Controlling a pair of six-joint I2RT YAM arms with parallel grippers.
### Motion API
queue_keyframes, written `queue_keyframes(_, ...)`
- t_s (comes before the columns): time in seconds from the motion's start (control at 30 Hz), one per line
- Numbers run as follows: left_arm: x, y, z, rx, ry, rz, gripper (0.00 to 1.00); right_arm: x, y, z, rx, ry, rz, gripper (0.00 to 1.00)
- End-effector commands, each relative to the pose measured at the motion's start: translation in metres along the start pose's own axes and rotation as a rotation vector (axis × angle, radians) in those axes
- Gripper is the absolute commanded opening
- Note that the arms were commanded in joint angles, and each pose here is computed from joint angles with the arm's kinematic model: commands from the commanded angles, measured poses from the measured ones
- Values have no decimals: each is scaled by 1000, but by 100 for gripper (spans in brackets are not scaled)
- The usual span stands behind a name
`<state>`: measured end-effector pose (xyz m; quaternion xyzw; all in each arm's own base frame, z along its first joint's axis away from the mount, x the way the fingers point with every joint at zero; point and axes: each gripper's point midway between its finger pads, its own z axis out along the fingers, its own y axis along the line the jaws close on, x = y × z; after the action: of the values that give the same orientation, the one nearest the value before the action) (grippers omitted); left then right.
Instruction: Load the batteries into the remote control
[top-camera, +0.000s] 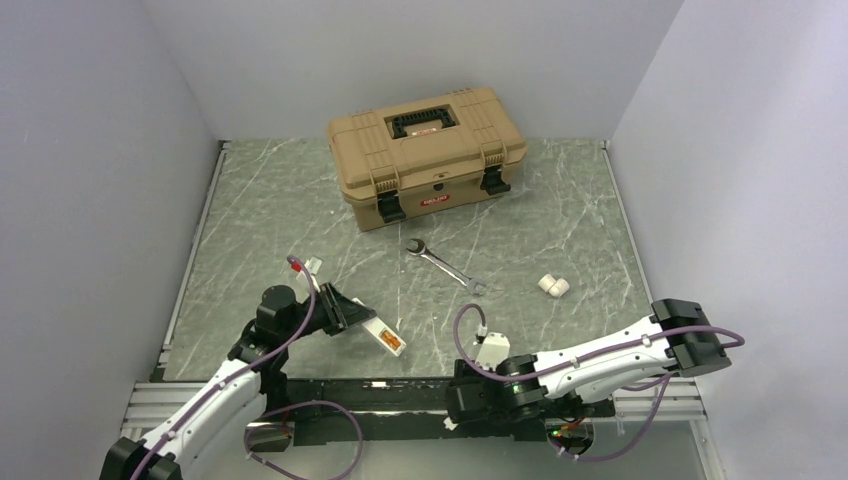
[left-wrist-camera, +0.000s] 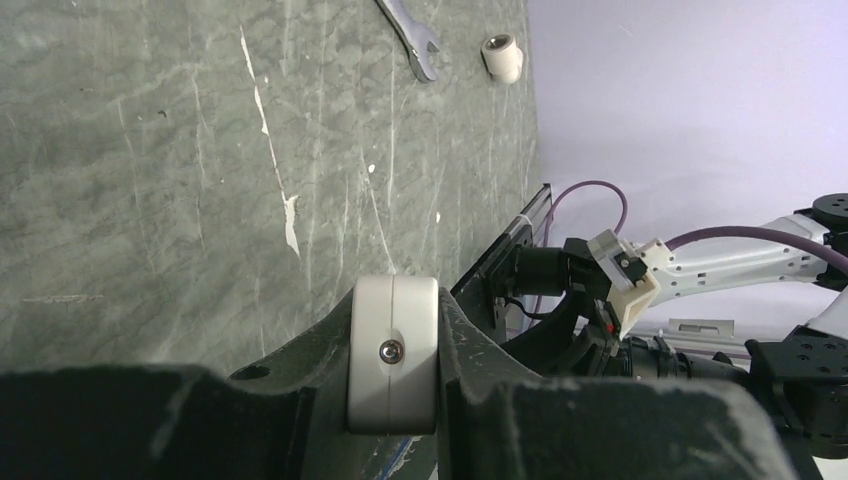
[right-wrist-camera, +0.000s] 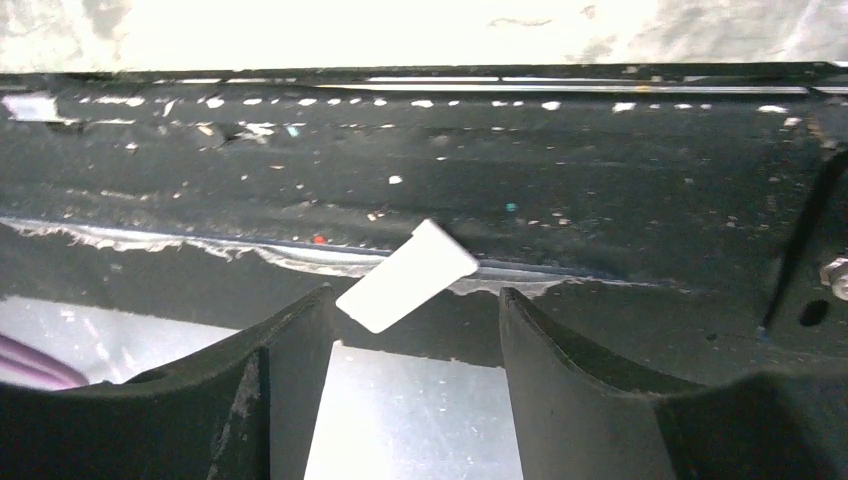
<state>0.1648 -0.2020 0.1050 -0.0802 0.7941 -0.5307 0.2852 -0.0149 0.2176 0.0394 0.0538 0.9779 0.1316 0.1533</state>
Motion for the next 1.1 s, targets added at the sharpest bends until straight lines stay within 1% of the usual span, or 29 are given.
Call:
queue_keyframes(0.0, -6, -17, -1, 71, -21, 46, 0, 3, 34, -5, -130, -6, -58, 62)
queue_keyframes(0.03, -6, -16, -1, 70, -21, 44, 0, 5, 41, -5, -161, -6, -111, 62)
queue_keyframes(0.1, -6, -16, -1, 73, -22, 41, 0, 10, 51, -7, -212, 5, -168, 61)
queue_keyframes(0.17, -6, -16, -1, 73, -25, 39, 0, 16, 59, -8, -265, 25, -196, 61)
queue_keyframes(0.23, -6, -16, -1, 72, -25, 37, 0, 20, 61, -7, -287, 47, -192, 61)
queue_keyframes(0.33, -6, -15, -1, 67, -28, 38, 0, 25, 54, -6, -264, 71, -192, 61)
queue_keyframes(0.6, -7, -15, 0, 64, -26, 37, 0, 46, 50, -6, -234, 158, -296, 61)
queue_keyframes(0.83, -8, -15, -1, 55, -29, 39, 0, 50, 36, 3, -196, 173, -292, 63)
queue_keyframes(1.07, -8, -15, 0, 54, -27, 38, 0, 53, 32, 6, -190, 190, -295, 63)
